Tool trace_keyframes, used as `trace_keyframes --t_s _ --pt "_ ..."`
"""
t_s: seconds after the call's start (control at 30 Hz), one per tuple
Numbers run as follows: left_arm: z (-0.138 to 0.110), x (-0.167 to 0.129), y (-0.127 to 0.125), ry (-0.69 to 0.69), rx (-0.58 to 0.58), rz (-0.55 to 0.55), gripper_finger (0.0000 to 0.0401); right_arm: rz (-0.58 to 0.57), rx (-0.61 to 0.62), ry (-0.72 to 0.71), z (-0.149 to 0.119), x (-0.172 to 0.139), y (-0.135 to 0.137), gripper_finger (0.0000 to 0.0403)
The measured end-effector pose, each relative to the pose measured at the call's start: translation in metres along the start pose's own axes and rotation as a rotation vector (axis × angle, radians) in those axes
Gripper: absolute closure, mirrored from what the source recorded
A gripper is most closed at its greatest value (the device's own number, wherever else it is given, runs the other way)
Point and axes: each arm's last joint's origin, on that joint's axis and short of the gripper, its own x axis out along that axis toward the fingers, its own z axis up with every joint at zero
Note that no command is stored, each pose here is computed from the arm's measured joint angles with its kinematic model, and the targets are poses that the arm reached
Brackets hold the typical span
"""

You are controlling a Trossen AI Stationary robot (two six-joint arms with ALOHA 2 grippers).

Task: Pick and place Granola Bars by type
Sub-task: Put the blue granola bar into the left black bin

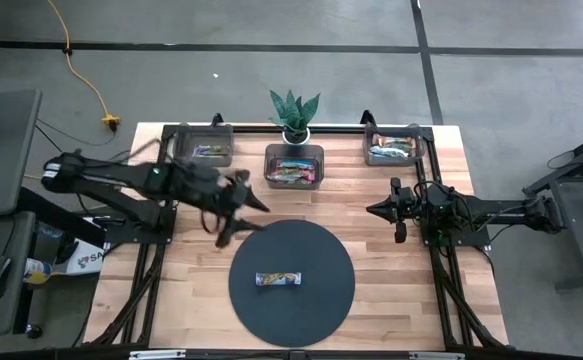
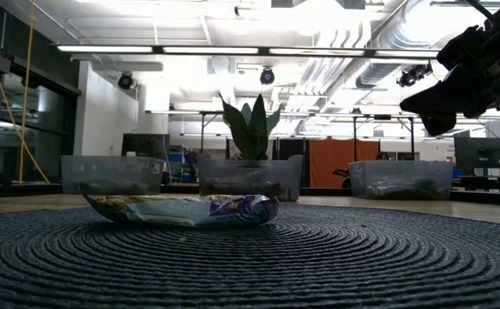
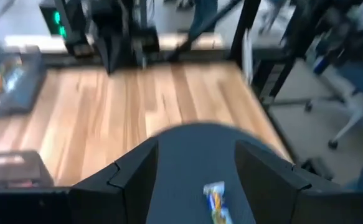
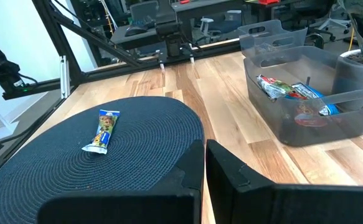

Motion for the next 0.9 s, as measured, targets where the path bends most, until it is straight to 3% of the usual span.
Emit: trace_keyframes --t_s 0.47,0.9 --pt "-0.059 0.093 -0.032 0.401 -0.078 0.018 0.0192 0.000 0.000 -0.001 0.000 0.000 0.000 0.0402" --pt "-0.090 0.139 -0.040 0.499 -0.203 0.009 0.0192 0.000 0.000 -0.001 0.000 0.000 0.000 0.0402"
